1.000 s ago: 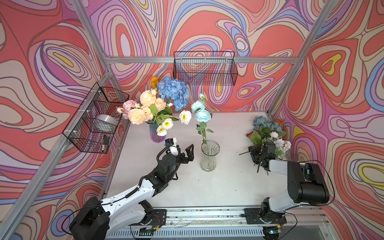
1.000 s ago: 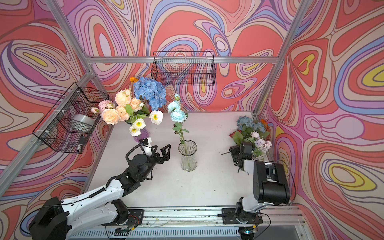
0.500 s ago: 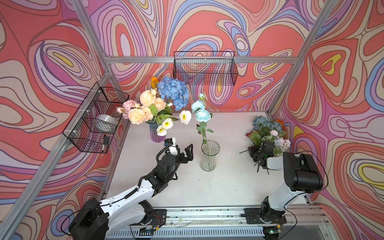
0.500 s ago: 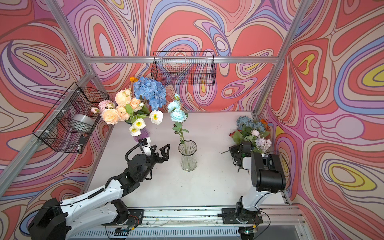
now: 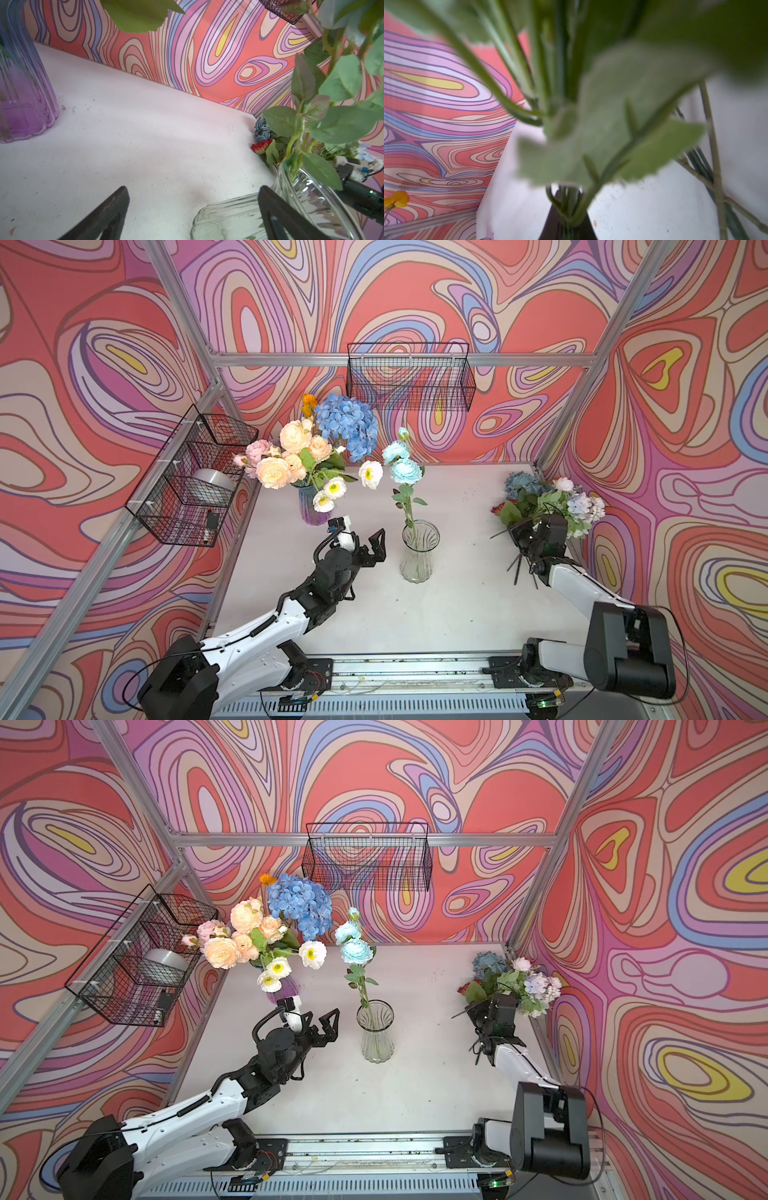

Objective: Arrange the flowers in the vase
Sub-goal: 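Lift the bunch of pink and lilac flowers and swing it over the clear vase, then lower the flower bunch stems into the clear vase with the right gripper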

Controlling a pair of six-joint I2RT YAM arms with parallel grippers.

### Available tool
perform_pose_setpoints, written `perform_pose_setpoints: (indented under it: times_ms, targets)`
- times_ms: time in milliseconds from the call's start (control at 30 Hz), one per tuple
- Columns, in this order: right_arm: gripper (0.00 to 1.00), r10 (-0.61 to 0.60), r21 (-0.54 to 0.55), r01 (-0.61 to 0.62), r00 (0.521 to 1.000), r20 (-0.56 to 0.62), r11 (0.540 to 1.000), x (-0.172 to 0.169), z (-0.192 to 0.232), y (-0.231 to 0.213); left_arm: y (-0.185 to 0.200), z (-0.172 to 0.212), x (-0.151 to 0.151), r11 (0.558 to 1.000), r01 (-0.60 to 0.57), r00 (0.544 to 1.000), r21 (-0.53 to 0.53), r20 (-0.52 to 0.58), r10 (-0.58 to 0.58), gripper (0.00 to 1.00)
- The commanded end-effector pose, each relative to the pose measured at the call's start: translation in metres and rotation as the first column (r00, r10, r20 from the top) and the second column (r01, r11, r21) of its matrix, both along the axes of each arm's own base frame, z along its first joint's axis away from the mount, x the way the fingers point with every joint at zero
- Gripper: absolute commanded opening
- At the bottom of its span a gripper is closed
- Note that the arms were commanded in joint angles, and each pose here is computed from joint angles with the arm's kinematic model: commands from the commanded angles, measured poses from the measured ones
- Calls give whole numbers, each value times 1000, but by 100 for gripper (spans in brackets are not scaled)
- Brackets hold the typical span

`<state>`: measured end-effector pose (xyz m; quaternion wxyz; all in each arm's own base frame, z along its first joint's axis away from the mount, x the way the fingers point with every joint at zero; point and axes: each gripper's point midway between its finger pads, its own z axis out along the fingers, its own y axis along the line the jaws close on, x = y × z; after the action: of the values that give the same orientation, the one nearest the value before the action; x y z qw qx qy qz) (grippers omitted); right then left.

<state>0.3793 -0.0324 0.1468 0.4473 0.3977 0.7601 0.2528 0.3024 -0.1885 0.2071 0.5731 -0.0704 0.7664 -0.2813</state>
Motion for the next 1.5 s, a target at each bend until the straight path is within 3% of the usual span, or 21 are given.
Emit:
perform_pose_setpoints:
  times_ms: [0,333,567,700,900,1233,1467]
  targets:
    - [0,73,-142,-73,997,-9,987,-7,27,1,-2,-3,3,1000,-2,1000,-16,-24,2,100]
    - [0,376,-275,-343,923,76,898,-4,110,54,-14,-3,8,999,41,998,-28,-45,-42,100]
    - [0,579,-424,-486,807,119,764,-9,152,127,-15,0,10,997,60,997,-46,-53,-62,100]
    - [0,682,-524,-523,713,164,672,-20,171,170,-13,1,11,996,60,996,-58,-57,-64,100]
    - [0,830,-670,-534,508,233,515,-48,196,229,-5,3,12,995,57,997,-77,-55,-61,100]
    - [0,943,-831,-458,248,222,316,-94,206,297,-14,19,8,982,148,989,-115,20,-147,100]
    - [0,976,-871,-444,143,165,212,-106,181,329,-26,27,2,964,238,970,-120,71,-231,100]
